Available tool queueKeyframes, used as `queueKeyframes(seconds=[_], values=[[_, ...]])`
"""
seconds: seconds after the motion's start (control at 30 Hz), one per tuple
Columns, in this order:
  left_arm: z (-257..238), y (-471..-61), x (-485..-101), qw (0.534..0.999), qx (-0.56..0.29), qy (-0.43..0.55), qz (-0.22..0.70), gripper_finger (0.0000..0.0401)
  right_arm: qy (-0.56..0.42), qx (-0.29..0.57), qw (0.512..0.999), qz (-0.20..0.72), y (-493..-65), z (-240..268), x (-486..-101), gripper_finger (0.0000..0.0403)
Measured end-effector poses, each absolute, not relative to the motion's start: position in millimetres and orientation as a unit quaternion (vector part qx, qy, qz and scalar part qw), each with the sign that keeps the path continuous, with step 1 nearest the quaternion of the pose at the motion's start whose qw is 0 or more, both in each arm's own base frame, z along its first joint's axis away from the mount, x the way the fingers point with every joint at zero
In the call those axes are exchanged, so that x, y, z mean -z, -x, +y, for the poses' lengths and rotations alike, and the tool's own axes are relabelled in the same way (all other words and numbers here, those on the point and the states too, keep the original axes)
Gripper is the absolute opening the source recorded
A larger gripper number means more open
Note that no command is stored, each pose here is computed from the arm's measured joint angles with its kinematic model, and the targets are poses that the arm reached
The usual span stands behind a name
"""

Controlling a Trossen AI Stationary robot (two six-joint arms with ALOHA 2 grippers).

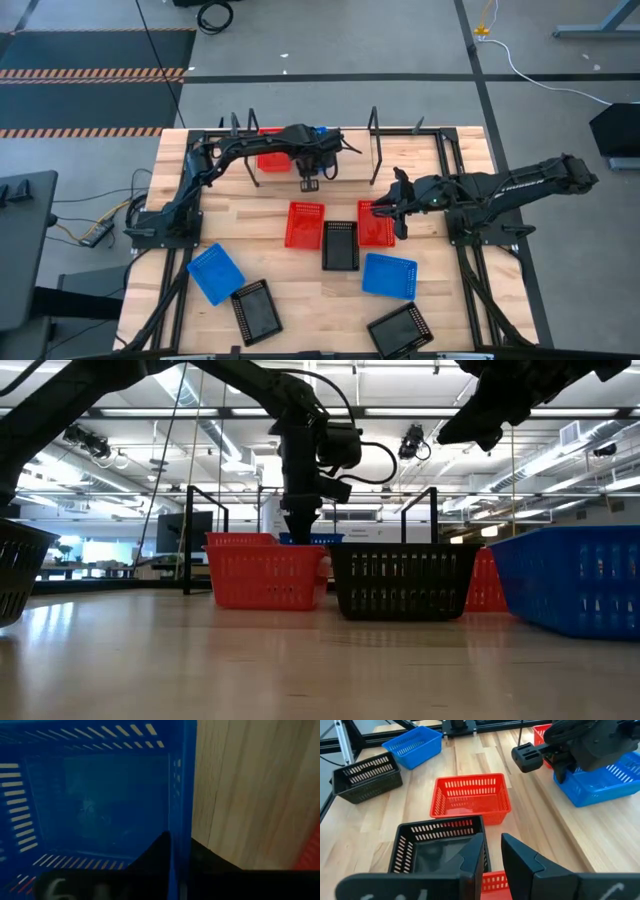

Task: Stack baskets on shelf by color
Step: Put the middle blue bin on the shelf, then put the top black bin on the shelf

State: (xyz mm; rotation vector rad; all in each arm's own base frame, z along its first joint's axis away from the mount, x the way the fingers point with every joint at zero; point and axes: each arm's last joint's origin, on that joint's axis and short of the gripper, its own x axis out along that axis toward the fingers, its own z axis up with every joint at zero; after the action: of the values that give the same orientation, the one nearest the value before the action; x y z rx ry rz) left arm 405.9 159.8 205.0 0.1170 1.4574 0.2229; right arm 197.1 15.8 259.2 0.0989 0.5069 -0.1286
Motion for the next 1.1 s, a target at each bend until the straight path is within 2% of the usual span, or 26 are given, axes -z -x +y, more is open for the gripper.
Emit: queueKeyframes(seconds=[0.33, 0.57, 0.67, 0.87, 0.97, 1.1], values=[[156.9, -407.3, -216.2, 0.732, -0.125, -0.055, 0.667, 0.0115, -0.048, 0.061, 0.965, 0.251, -197.1, 15.9, -259.2, 0.0075], [142.0, -410.2, -265.1, 0.737, -0.134, -0.051, 0.661, 0.014, -0.036, 0.058, 0.965, 0.251, -197.1, 15.9, -259.2, 0.0075], [128.7, -414.5, -293.2, 0.763, -0.144, -0.045, 0.629, 0.0141, -0.034, 0.057, 0.966, 0.251, -197.1, 15.9, -259.3, 0.0075], [93.9, -414.3, -348.8, 0.859, -0.144, -0.042, 0.489, 0.0123, -0.059, 0.062, 0.964, 0.251, -203.4, 17.4, -256.0, 0.0075], [74.4, -405.5, -367.0, 0.886, -0.137, -0.049, 0.44, 0.0115, -0.06, 0.063, 0.963, 0.256, -209.5, 18.0, -251.6, 0.0075], [48.4, -384.1, -372.0, 0.914, -0.126, -0.046, 0.382, 0.011, -0.059, 0.064, 0.962, 0.26, -219.5, 19.2, -244.8, 0.0075]])
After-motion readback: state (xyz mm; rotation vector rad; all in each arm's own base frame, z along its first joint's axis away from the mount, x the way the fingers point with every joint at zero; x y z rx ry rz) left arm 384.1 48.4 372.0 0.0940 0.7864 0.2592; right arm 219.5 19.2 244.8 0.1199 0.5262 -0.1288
